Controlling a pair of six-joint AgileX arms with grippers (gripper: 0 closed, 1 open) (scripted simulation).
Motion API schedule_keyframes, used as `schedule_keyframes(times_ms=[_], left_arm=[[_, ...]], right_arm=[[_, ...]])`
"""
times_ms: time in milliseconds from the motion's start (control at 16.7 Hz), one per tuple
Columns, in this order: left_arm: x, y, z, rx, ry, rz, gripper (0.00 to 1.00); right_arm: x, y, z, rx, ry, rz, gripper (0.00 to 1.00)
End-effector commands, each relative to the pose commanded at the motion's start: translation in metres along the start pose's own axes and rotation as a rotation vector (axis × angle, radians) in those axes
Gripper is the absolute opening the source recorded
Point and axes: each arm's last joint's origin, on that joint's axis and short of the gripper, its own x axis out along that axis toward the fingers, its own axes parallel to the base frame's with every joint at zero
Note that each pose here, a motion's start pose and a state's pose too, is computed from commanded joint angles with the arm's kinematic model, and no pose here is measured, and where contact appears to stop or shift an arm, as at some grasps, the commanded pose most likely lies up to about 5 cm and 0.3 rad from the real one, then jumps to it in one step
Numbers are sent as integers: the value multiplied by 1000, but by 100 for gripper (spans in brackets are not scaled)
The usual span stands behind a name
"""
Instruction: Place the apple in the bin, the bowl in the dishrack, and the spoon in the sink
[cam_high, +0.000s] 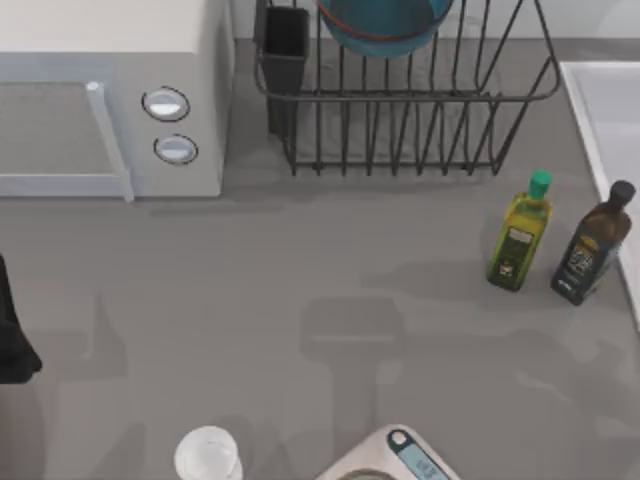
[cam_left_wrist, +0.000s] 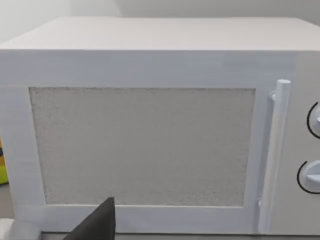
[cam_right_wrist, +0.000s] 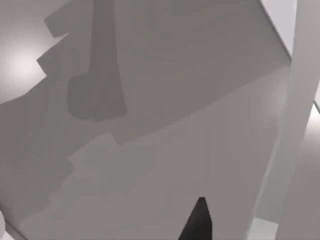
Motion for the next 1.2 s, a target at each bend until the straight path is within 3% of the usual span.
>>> schedule_keyframes(times_ms=[420, 660, 900, 1200], left_arm=[[0, 0, 0, 0, 0, 0, 100], [0, 0, 0, 0, 0, 0, 100], [0, 0, 0, 0, 0, 0, 100], [0, 0, 0, 0, 0, 0, 100]], right_arm=[[-39, -105, 15, 106, 24, 33, 0], [-35, -164, 26, 137, 32, 52, 0], [-18, -204, 47, 117, 25, 44, 0], [6, -222, 85, 35, -3, 4, 0]])
